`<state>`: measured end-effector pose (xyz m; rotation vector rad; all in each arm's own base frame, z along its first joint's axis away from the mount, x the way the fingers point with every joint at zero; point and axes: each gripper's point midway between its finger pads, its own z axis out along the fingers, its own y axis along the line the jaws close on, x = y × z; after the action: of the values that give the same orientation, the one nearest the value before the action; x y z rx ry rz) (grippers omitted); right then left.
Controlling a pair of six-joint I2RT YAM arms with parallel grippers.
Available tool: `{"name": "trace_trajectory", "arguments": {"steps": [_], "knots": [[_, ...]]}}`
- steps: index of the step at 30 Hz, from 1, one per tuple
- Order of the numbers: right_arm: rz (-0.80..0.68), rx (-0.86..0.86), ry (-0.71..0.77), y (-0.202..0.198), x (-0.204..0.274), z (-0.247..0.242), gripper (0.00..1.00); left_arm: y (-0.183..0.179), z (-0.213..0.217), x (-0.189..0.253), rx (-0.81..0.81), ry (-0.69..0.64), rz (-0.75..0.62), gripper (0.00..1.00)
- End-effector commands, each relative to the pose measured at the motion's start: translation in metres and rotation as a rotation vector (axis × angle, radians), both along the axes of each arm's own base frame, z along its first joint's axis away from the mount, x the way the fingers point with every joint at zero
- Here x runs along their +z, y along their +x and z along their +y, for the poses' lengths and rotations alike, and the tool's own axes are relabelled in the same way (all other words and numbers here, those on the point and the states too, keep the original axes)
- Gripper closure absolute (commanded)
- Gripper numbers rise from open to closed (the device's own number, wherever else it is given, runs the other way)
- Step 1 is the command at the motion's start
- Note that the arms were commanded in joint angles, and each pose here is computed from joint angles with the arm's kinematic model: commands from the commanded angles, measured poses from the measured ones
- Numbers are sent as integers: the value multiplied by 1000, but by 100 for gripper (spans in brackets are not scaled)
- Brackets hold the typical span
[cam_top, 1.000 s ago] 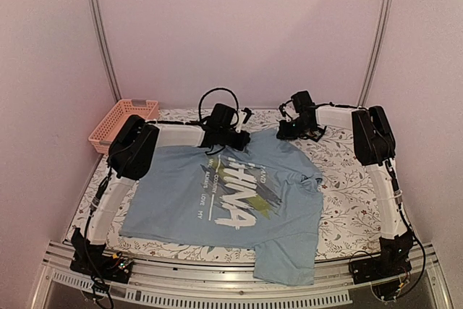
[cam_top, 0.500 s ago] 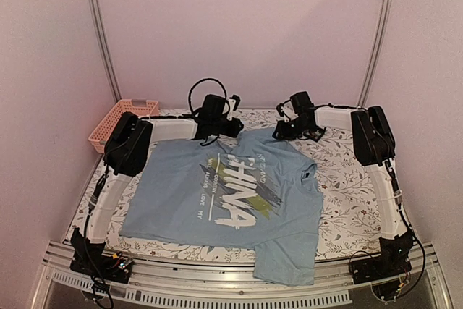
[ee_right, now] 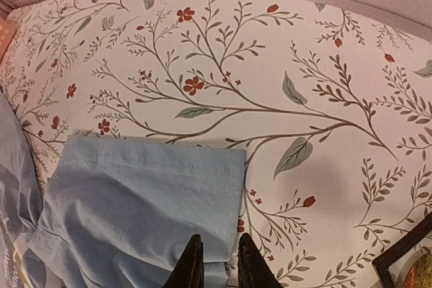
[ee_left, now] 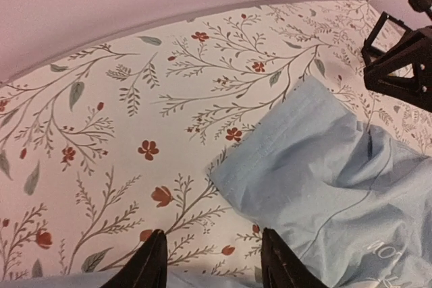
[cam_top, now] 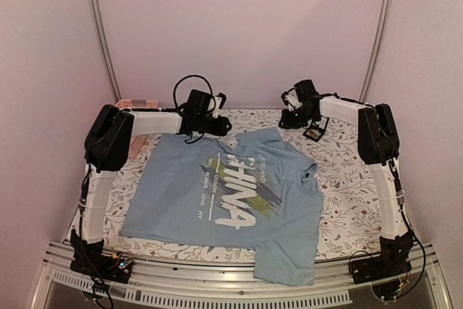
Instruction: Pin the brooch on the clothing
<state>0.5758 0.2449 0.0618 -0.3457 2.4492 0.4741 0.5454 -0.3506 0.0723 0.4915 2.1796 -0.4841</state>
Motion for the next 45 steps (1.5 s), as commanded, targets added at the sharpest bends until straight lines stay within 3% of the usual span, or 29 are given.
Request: {"name": "trace_trajectory", "arguments": {"steps": [1, 5, 11, 18, 26, 32, 39, 45], "knots": [[-82, 50, 69, 2, 50, 11, 86, 7, 70, 82, 165, -85, -114, 53], [-18, 39, 155, 8, 26, 25, 100, -5, 135, 45, 342, -118, 6, 54], [179, 21, 306, -3, -35, 49, 100, -18, 168, -4, 431, -54, 133, 55], [297, -213, 242, 5, -84, 20, 100, -25, 200, -36, 522, -35, 224, 54], [262, -391, 337, 62, -86, -24, 100, -11, 201, -53, 508, 17, 258, 51], [198, -504, 492, 102, -73, -80, 100, 11, 205, -55, 491, 36, 246, 49], [21, -327, 689, 129, -8, -62, 100, 23, 212, -58, 490, 49, 246, 48], [-54, -197, 667, 120, 27, -27, 100, 23, 210, -52, 474, 48, 234, 48]]}}
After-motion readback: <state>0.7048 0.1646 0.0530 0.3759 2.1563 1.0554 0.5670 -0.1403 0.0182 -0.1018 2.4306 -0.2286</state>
